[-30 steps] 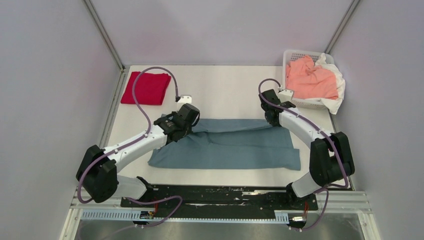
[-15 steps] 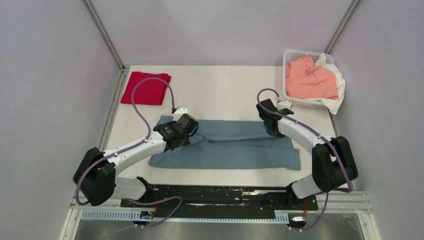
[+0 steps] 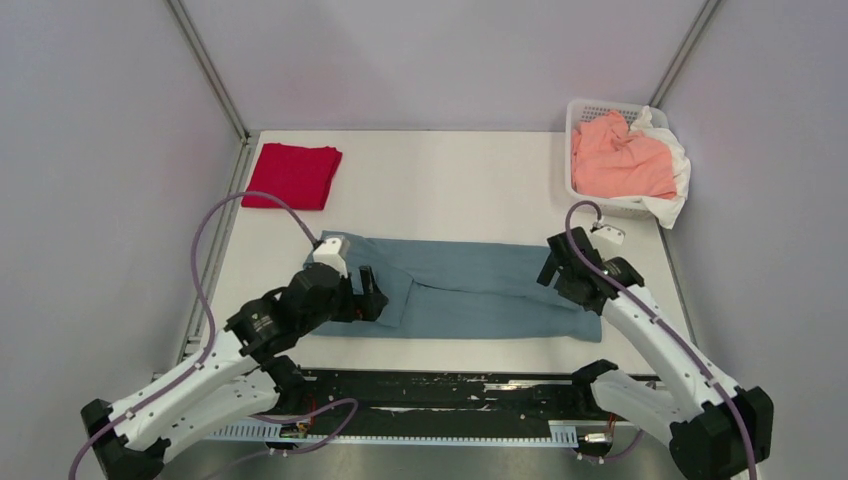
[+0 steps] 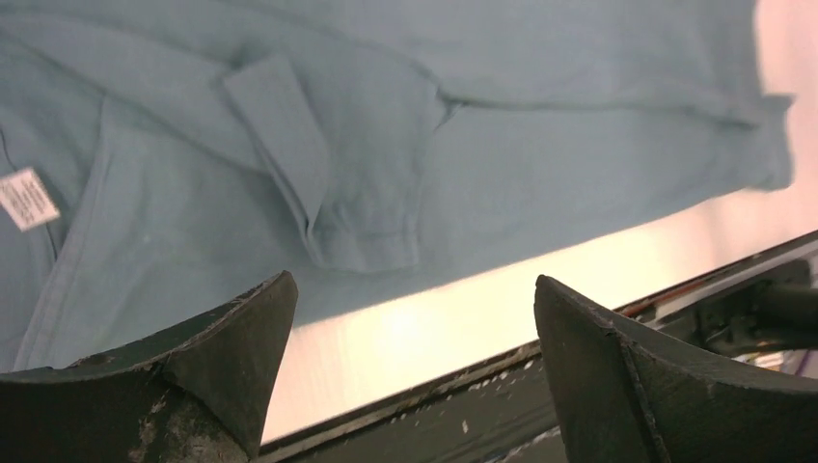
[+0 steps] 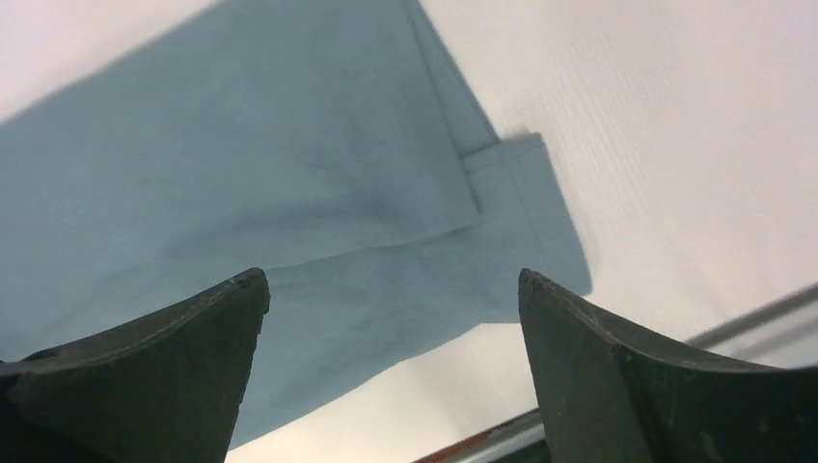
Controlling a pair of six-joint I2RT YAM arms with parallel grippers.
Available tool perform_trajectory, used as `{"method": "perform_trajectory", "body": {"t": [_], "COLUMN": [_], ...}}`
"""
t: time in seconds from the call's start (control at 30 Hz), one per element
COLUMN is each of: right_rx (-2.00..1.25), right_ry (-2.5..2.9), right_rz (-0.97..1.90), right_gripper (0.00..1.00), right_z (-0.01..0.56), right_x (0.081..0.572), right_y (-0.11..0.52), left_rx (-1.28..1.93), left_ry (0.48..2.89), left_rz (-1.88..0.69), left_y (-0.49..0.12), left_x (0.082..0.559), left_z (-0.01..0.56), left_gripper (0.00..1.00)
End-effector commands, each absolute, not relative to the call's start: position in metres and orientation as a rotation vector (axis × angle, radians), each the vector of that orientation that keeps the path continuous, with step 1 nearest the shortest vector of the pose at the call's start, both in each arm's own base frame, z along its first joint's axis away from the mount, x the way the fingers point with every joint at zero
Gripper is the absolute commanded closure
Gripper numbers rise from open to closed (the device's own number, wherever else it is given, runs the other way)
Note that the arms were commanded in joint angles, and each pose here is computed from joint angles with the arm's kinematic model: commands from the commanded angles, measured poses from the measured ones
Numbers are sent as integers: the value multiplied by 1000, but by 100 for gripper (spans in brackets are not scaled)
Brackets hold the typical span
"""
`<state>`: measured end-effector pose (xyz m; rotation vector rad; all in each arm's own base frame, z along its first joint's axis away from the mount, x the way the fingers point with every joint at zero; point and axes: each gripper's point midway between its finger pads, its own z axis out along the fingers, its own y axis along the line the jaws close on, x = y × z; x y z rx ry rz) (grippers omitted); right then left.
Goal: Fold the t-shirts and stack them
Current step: Fold the other side of the tshirt into a rectangle, then rotate the tshirt 90 degrees
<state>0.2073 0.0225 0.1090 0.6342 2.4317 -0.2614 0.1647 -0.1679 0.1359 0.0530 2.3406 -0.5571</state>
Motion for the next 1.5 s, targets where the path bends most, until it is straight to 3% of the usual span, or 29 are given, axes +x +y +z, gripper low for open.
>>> {"method": "perform_trajectory", "body": {"t": [0.0,0.2,0.47,0.7,0.9,1.13,1.33,1.47], "right_rx": [532,427,465,531,553,454,382,379], "right_ry": [2298,2284,2338,2415,2434,2437,2496,2525], "right_rz": [52,249,218,207,183,263,348,393], "right_gripper": [0,0,0,0,0,0,0,0], "right_z": [140,137,106,72,63,68,55,48], "right_x": [240,259,282,291,292,300,303,302], "right_y": [57,92,96,87,83,97,114,122], "left_rx": [2,49,36,-115,-450,-505,-470,-523], "left_ry": [2133,2133,2433,2607,2661,2548,2397,2412], "left_rz": [-615,-574,-437,-259,146,-124,-480,-489], "left_y": [-179,-226,-243,-181,-91,-108,-168,-176], "left_x": [195,245,276,237,177,181,256,291], "left_z": [179,184,98,30,39,68,104,95], "left_gripper": [0,0,0,0,0,0,0,0]}}
